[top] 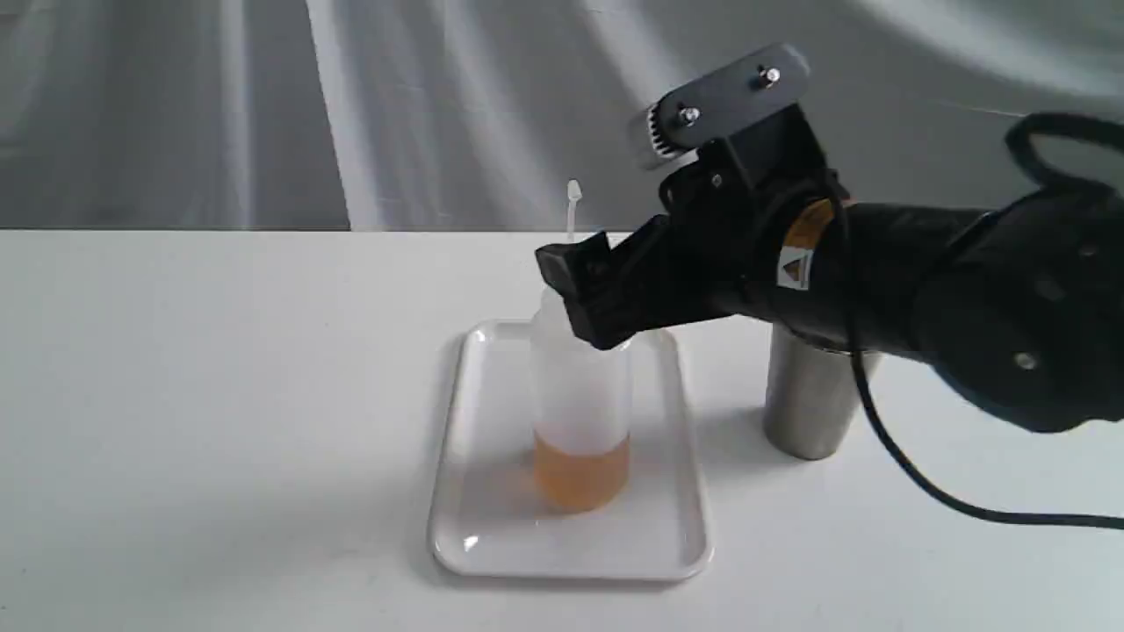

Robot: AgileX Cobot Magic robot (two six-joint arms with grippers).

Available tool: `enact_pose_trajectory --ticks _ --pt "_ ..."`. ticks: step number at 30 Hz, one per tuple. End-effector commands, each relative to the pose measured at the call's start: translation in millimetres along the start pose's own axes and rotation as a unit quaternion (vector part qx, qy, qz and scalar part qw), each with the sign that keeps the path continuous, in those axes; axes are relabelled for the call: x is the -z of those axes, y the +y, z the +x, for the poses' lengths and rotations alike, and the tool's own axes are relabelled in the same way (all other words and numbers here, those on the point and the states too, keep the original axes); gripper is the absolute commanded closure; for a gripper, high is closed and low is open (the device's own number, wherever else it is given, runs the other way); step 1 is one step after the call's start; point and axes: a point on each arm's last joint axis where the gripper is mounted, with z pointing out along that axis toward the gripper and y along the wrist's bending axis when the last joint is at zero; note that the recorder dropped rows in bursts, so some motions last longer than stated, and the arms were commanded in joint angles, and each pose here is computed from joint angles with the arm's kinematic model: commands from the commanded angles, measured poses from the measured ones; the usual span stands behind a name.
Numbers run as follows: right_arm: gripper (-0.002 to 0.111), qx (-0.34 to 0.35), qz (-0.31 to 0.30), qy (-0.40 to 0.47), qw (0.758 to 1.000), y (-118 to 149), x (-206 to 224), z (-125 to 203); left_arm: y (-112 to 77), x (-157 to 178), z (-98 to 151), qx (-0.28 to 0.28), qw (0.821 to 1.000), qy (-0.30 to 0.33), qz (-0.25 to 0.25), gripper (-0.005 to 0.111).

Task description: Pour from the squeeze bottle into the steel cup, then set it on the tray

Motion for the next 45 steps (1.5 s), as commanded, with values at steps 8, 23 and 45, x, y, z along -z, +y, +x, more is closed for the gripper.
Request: enact_pose_trajectory --ticks 8,23,45 --pt "0.052 0.042 -0.025 -0.054 0.997 21.8 98.7 -0.1 -0.4 -0.2 0.7 0.0 1.0 -0.003 0.003 0.107" --pt "0.108 0.039 -0.096 -0.146 0.984 45.3 208.6 54.5 -0.4 -0.2 0.7 0.001 1.0 -0.003 0.003 0.107" --pt "0.108 -0.034 -0.044 -0.125 0.991 27.7 237.3 79.3 -0.4 -0.2 0.7 0.001 1.0 -0.003 0.003 0.107"
